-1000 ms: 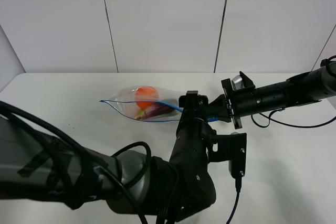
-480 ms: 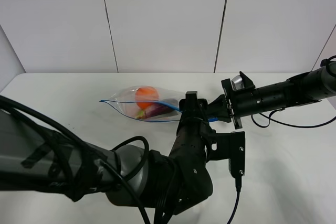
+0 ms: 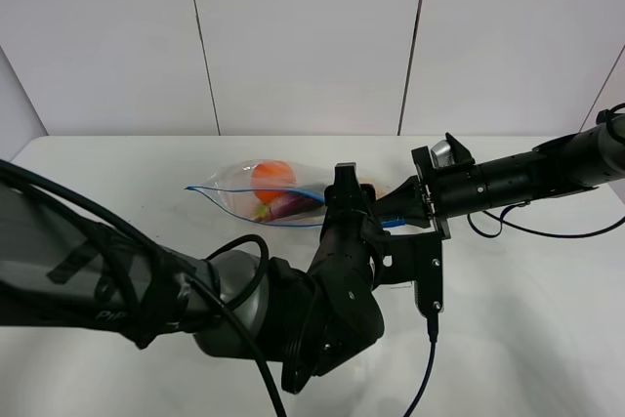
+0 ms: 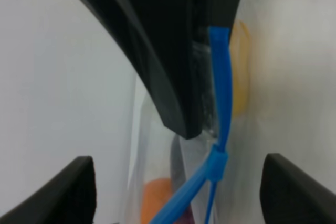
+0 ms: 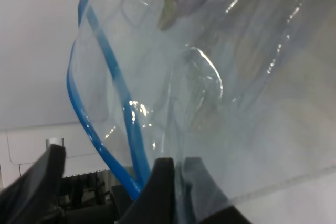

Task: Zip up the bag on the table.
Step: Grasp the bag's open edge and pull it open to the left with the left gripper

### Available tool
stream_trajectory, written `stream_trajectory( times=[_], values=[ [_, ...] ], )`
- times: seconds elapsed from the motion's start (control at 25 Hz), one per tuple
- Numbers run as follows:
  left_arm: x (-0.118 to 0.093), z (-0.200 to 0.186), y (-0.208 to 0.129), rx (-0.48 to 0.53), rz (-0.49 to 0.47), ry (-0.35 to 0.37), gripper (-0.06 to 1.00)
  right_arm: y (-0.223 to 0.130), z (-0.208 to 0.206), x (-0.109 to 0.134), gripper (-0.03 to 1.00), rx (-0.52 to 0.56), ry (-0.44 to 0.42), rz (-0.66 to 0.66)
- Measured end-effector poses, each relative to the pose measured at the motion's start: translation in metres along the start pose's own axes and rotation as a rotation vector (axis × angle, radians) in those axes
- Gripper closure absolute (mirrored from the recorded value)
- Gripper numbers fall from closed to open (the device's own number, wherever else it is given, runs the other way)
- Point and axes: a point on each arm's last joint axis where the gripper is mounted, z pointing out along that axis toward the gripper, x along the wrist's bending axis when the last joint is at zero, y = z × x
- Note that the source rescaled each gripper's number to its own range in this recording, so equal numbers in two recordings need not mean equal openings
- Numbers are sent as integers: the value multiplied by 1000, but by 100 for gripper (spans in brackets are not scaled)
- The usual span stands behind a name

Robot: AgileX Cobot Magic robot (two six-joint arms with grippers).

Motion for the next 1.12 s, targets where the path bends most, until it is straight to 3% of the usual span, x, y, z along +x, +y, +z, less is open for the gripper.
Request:
stream_trajectory(
  times=[0.56,0.92,1.12],
  values=[
    [-3,0,2,-24,13,-30,34,0,0,0,97,0,0,-1],
    [-3,1,1,-31,10,-45,54,0,0,0,97,0,0,-1],
    [-1,6,-3,-27,24,-55,57,0,0,0,97,0,0,-1]
  ],
)
